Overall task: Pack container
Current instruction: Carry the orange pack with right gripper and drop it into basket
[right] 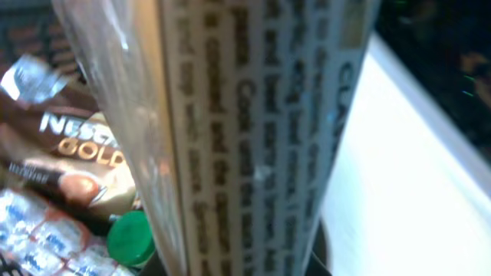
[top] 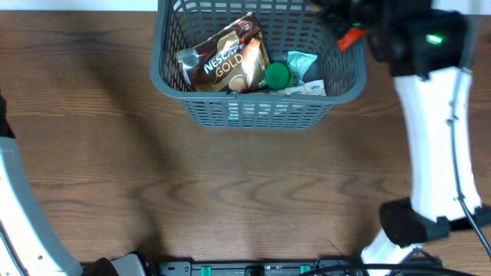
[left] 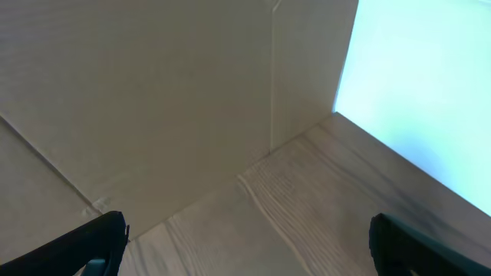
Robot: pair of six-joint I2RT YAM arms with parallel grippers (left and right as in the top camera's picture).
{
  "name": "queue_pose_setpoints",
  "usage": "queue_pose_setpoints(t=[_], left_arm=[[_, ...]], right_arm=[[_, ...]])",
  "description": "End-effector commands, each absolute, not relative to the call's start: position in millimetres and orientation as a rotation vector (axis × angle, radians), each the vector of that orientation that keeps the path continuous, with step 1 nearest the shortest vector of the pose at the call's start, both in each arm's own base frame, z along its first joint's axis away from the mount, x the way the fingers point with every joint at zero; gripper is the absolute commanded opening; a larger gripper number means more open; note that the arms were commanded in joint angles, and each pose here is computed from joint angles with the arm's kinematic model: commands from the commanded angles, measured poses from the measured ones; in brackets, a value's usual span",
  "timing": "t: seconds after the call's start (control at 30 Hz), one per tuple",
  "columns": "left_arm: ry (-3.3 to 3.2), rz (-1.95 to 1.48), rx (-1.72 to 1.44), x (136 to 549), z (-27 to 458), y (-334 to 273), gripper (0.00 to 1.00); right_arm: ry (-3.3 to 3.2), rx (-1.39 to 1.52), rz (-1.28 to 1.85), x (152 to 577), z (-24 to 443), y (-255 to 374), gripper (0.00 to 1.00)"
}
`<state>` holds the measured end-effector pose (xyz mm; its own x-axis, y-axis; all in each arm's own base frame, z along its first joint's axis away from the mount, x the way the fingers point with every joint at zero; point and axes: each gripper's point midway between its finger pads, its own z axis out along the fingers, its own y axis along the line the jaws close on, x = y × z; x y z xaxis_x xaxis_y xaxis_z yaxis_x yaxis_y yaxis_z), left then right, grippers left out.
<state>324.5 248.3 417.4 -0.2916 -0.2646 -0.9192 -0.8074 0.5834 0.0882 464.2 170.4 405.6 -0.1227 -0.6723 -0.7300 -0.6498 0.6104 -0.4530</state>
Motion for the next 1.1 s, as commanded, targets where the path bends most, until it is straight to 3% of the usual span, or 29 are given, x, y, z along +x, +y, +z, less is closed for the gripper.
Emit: queue_pose_setpoints(t=[0.0, 0.4, 0.67, 0.7, 0.73, 0.77, 0.9, 1.07], left_arm=[[1.827, 0.706, -0.892, 321.5, 417.1, 251.0, 0.99], [1.827, 0.706, -0.892, 321.5, 417.1, 251.0, 0.99], [1.827, 0.706, -0.892, 321.5, 417.1, 251.0, 0.99], [1.827, 0.706, -0.892, 321.5, 417.1, 251.0, 0.99], [1.827, 0.706, -0.892, 321.5, 417.1, 251.0, 0.99], [1.827, 0.706, -0.892, 321.5, 417.1, 251.0, 0.99], [1.827, 0.706, -0.892, 321.5, 417.1, 251.0, 0.99], [1.827, 0.706, -0.892, 321.5, 417.1, 251.0, 0.99]], right_arm=[[1.724, -1.196, -0.051, 464.0, 405.0, 191.9, 0.01], [2.085, -1.429, 0.103, 474.3, 246.8, 220.3, 0.01], [2.151, -1.463, 0.140, 470.8, 218.5, 229.0, 0.01], [2.155, -1.457, 0.143, 470.5, 218.6, 229.9, 0.11], [2.160, -1.448, 0.146, 470.2, 219.2, 230.3, 0.49], [2.167, -1.436, 0.151, 469.8, 219.7, 231.2, 0.99], [2.190, -1.379, 0.168, 469.7, 224.1, 233.5, 0.99], [2.179, -1.180, 0.168, 477.3, 262.4, 232.5, 0.99]])
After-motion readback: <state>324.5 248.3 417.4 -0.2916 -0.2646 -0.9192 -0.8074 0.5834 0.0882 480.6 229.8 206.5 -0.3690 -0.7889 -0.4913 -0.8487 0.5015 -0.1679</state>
